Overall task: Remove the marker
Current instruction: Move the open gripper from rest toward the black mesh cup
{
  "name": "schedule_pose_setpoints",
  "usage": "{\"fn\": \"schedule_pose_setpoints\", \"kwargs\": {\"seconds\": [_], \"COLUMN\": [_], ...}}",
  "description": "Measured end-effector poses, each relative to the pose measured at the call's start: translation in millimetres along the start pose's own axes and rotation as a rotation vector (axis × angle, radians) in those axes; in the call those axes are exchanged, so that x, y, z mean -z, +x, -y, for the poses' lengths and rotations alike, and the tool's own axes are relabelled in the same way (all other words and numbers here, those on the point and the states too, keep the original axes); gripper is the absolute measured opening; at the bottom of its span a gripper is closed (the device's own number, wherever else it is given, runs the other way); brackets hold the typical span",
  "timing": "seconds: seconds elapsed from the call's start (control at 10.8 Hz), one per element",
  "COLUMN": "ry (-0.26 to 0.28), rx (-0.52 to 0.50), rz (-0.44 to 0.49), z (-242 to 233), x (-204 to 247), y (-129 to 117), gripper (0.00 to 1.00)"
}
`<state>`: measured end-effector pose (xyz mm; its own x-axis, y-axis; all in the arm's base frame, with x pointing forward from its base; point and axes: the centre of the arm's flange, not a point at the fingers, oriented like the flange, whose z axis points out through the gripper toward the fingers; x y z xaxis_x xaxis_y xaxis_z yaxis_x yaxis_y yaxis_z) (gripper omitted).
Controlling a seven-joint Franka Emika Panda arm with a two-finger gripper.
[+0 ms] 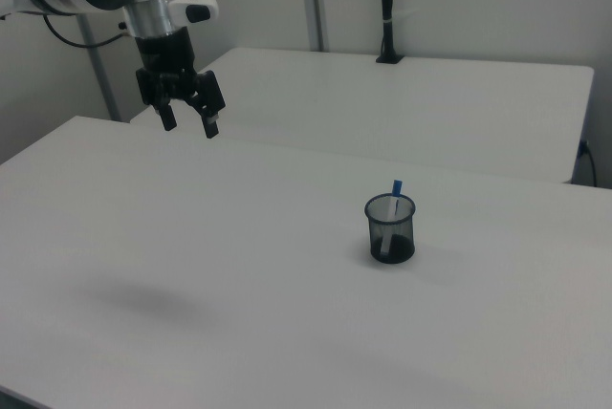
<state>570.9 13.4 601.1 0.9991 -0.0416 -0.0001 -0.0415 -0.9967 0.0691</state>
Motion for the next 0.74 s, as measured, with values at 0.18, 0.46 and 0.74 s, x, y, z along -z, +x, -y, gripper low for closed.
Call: {"fn": "schedule_pose_setpoints", "kwargs": {"seconds": [0.18,0.46,0.74], "ry": [0.002,0.004,0.004], "rx": [0.000,-0.007,-0.009], "rz": [-0.023,-0.052,-0.052], "z": [0.1,-3.5,-4.6], "x": [1.9,4.1,3.8], "y": [2.6,6.1,6.2], "gripper": [1.00,1.00,1.00]}}
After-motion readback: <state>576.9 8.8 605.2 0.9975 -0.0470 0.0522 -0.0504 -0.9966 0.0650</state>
